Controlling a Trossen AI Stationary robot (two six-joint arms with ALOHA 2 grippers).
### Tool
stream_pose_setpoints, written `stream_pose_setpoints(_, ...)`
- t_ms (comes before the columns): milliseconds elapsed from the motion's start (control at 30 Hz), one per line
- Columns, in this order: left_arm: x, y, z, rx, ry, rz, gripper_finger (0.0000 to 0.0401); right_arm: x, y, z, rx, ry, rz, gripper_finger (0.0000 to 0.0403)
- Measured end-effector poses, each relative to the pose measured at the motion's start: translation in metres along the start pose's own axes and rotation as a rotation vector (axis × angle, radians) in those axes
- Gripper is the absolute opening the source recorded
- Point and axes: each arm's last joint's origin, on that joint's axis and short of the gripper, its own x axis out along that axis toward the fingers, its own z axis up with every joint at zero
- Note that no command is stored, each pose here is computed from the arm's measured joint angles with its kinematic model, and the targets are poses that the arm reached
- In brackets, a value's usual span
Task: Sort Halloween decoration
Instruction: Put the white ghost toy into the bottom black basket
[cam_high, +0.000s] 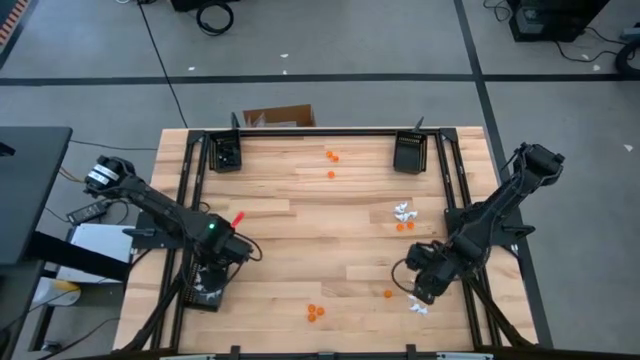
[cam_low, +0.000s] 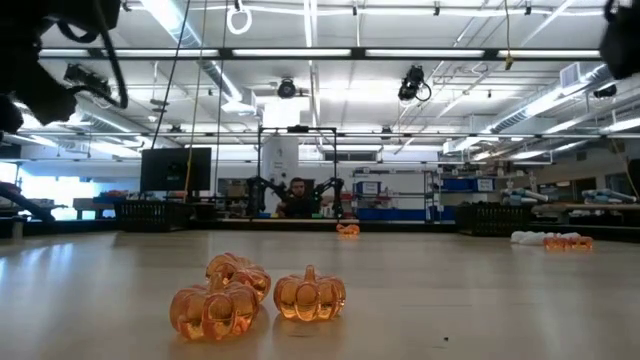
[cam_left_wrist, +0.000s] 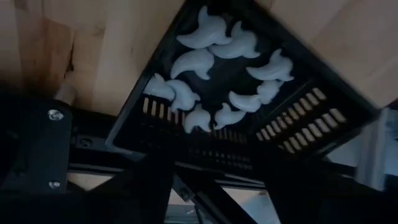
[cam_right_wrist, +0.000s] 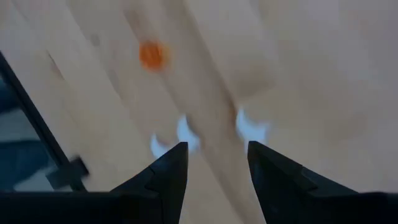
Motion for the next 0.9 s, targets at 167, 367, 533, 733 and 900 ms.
stream_pose_setpoints(167, -0.031, -0.011, 0.007, 0.023, -0.131, -0.059, 0.0251, 0.013, 0.009, -0.020, 0.007, 0.074, -0.009, 0.0173)
stream_pose_setpoints(367, -0.072, -0.027, 0.027, 0.139, -0.531, -0.079, 0.0238, 0.030, 0.011, -0.026, -0.123, 0.020, -0.094, 0.0172)
stream_pose_setpoints(533, -0.093, -0.031, 0.044, 0.165, -0.742, -0.131, 0.0233, 0.040, 0.008, -0.025, -0.314, 0.010, -0.172, 0.0172)
stream_pose_setpoints(733, -0.101, -0.025, 0.053, 0.124, -0.807, -0.155, 0.0233, 0.050, 0.004, -0.022, -0.449, 0.046, -0.242, 0.0172)
stream_pose_setpoints(900, -0.102, -0.022, 0.055, 0.109, -0.814, -0.151, 0.0233, 0.058, 0.006, -0.019, -0.493, 0.051, -0.234, 0.0171)
